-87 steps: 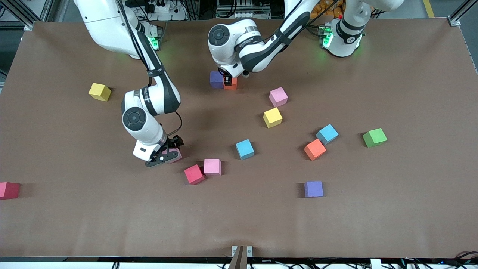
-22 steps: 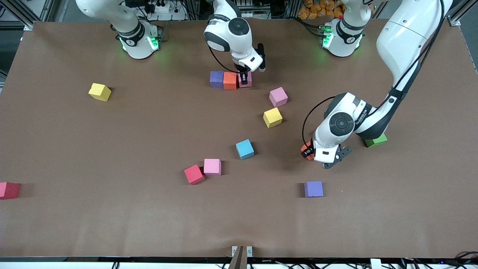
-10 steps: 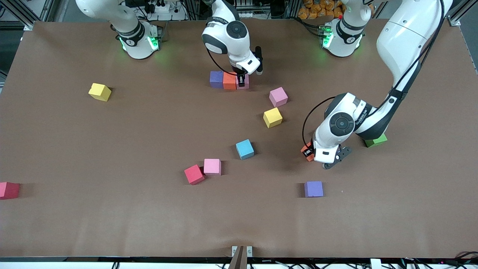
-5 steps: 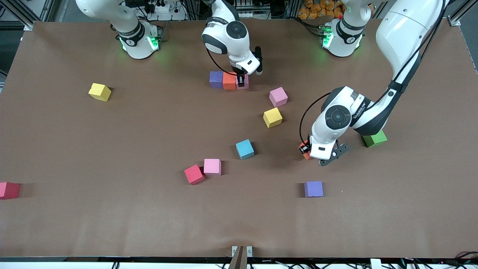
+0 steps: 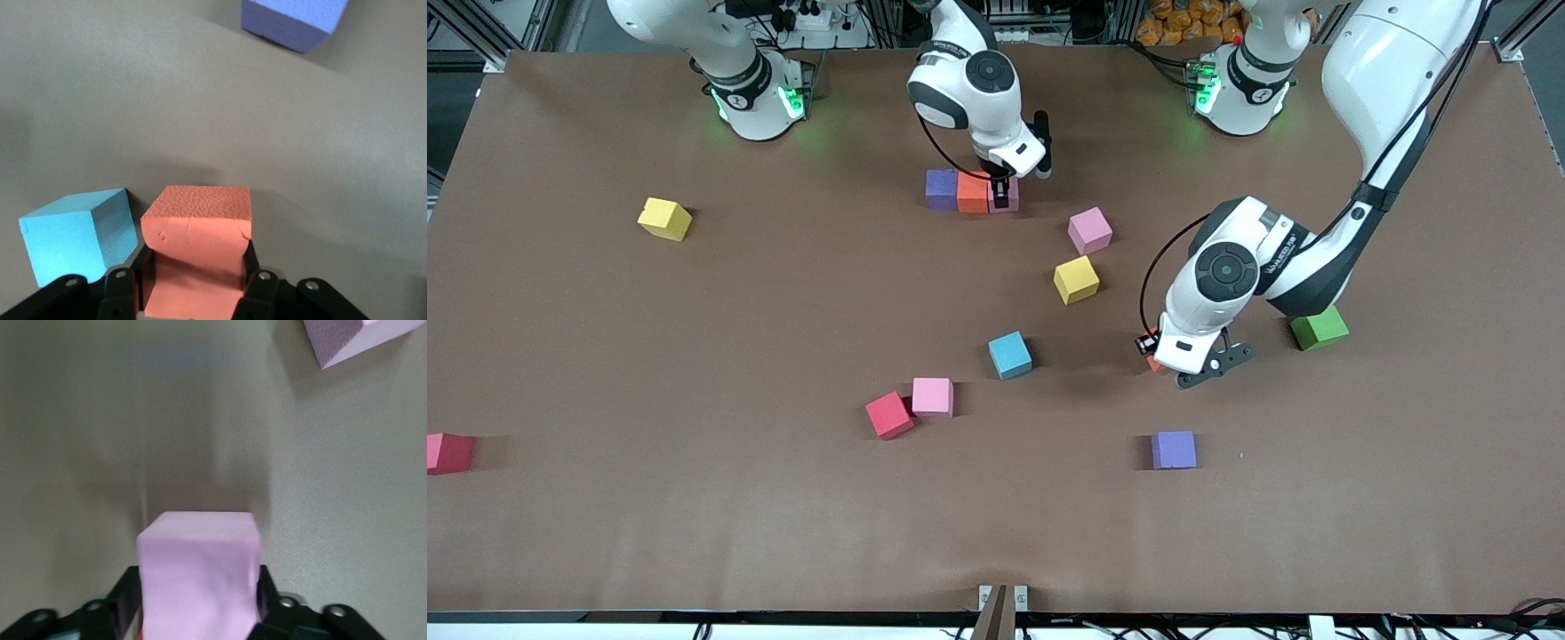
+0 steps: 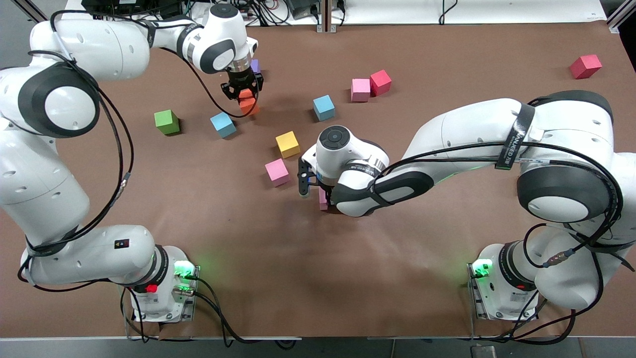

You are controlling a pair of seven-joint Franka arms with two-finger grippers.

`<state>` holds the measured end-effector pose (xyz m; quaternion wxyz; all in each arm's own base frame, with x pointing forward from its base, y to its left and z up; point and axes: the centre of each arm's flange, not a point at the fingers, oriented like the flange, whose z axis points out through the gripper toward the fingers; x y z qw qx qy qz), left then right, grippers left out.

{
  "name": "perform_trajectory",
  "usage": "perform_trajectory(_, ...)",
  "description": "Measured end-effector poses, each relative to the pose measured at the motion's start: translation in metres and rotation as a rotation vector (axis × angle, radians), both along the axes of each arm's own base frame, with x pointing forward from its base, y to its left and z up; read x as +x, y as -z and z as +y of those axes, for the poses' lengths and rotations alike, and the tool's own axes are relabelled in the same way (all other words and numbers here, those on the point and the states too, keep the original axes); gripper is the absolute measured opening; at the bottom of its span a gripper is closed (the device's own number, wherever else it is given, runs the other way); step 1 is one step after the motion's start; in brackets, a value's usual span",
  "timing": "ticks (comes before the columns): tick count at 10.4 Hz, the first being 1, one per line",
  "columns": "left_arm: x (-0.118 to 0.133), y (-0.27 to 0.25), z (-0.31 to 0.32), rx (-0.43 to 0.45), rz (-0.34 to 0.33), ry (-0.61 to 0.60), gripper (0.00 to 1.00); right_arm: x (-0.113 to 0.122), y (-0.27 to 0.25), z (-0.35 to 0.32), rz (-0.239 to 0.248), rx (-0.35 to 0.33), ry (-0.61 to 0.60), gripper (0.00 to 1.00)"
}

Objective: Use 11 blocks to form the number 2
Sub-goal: 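Lift the orange block with the left gripper while the right gripper releases pink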

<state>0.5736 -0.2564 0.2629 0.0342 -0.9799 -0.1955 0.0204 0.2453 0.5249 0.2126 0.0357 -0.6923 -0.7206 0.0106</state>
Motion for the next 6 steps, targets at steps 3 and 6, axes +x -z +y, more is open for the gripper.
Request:
perform_trajectory(3, -0.005, -0.003, -0.010, -0.009, 0.001, 0.025, 0.53, 0.004, -0.004, 0.002, -0.005, 0.007, 0.010, 1.00)
perform_trajectory(6, -0.007, -0.005, -0.015, -0.013, 0.002, 0.043, 0.53, 0.021, -0.034, 0.015, 0.017, -0.034, 0.032, 1.00)
